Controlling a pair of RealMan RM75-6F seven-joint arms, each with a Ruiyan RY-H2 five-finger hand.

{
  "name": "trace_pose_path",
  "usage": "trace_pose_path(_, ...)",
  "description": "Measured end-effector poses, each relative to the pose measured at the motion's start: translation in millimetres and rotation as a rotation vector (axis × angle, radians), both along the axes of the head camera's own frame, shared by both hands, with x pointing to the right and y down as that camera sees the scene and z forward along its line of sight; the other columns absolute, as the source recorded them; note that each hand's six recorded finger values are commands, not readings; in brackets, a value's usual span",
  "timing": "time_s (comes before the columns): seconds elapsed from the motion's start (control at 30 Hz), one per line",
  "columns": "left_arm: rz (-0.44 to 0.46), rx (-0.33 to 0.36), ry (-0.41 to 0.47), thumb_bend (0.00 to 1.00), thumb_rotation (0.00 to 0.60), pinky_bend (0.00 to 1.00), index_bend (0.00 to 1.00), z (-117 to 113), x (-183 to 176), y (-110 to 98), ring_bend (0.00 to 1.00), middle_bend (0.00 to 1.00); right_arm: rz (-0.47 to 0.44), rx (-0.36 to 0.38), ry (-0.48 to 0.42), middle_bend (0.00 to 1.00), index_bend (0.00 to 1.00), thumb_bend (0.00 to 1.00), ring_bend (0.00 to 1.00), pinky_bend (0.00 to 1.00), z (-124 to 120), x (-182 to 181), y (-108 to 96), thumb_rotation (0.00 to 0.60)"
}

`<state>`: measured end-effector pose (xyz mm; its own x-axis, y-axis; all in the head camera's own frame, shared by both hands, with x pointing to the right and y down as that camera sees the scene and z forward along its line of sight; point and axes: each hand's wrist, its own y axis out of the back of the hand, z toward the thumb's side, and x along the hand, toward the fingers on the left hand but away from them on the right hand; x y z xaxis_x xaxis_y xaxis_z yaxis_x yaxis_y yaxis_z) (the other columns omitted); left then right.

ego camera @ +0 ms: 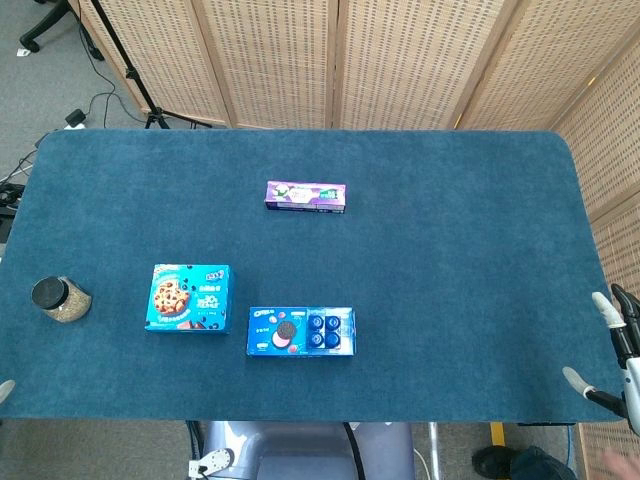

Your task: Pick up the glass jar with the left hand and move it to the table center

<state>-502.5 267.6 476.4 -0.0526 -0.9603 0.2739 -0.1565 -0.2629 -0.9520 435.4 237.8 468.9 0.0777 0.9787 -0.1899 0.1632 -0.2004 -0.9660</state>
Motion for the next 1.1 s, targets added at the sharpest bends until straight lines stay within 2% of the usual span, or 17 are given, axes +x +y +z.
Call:
trace_pose_path(0.3,-0.002,-0.012,-0.003,0.00,0.600,0.00,0.00,3,0,0,0.00,0.00,0.002,-0.002,-0.003,0.00,0.00,0.00,0.00,0.00,0,1,0,0.600)
trace_pose_path(0.5,-0.012,-0.045,-0.016,0.00,0.600,0.00,0.00,12,-4,-4,0.00,0.00,0.008,-0.005,-0.014,0.00,0.00,0.00,0.00,0.00,-1,1,0,0.600)
trace_pose_path(0.77,-0.044,-0.156,-0.054,0.00,0.600,0.00,0.00,50,-32,-25,0.00,0.00,0.014,-0.010,-0.034,0.00,0.00,0.00,0.00,0.00,-1,2,-2,0.600)
trace_pose_path(0.97,-0.047,-0.187,-0.052,0.00,0.600,0.00,0.00,80,-60,-49,0.00,0.00,0.007,-0.013,-0.038,0.00,0.00,0.00,0.00,0.00,-1,1,-2,0.600)
trace_pose_path(1.1,-0.040,-0.171,-0.053,0.00,0.600,0.00,0.00,98,-73,-67,0.00,0.00,0.003,-0.016,-0.038,0.00,0.00,0.00,0.00,0.00,1,-1,-1,0.600)
